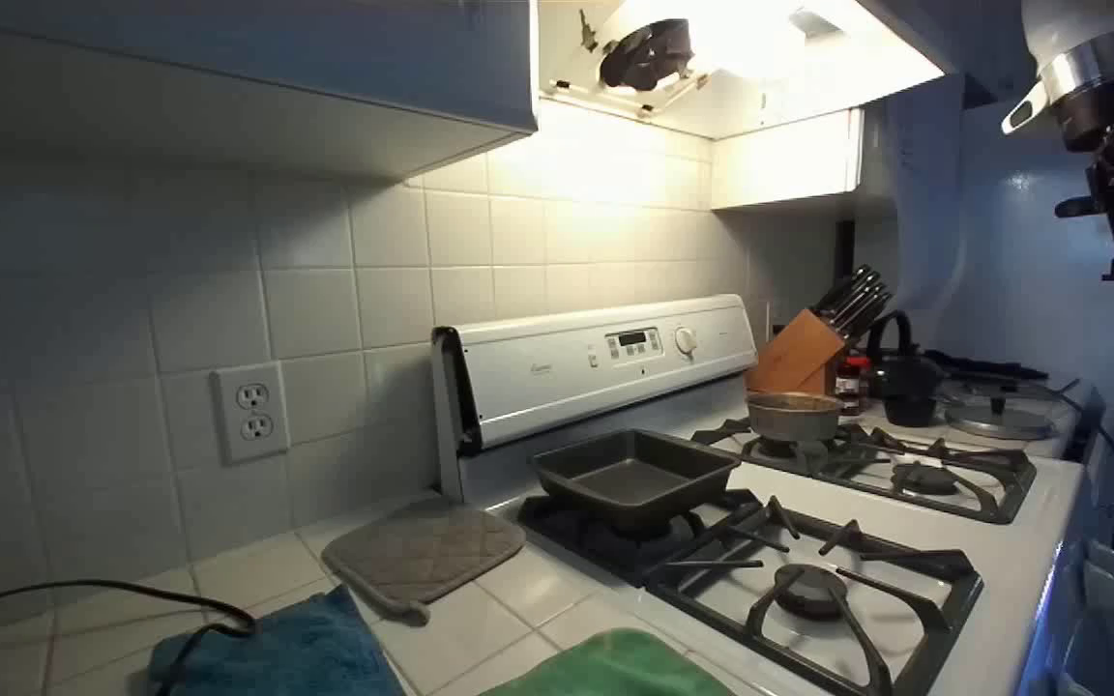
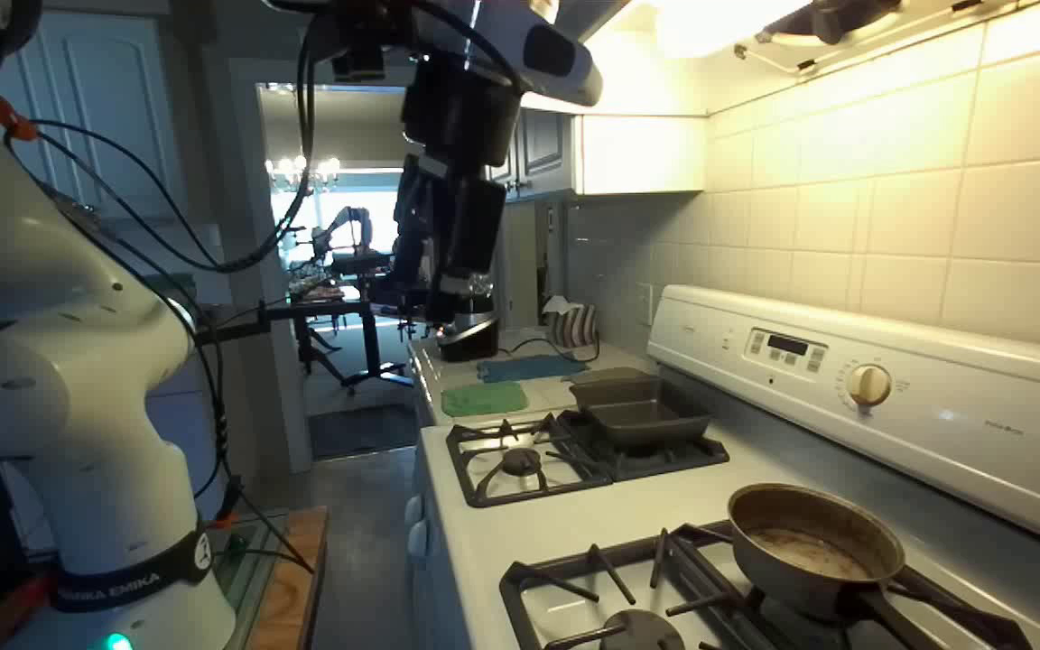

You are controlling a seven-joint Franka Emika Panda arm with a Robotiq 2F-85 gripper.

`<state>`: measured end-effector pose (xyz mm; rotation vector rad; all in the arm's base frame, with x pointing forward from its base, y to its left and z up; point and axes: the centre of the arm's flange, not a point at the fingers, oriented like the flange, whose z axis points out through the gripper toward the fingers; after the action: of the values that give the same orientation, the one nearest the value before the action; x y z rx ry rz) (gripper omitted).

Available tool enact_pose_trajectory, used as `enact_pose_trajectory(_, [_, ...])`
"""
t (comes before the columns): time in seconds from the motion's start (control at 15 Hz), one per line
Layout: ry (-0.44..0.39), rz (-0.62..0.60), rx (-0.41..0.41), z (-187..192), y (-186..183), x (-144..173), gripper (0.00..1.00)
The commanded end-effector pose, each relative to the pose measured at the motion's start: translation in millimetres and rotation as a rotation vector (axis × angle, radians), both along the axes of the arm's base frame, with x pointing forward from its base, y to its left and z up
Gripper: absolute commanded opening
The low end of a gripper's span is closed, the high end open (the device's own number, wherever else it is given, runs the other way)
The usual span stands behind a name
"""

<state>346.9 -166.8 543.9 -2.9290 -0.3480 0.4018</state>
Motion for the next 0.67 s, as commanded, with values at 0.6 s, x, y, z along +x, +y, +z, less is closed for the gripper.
enact_pose_trajectory(0.6, [-0.126,-0.079,-0.063,-13.5,-11.9,27.9,1.00])
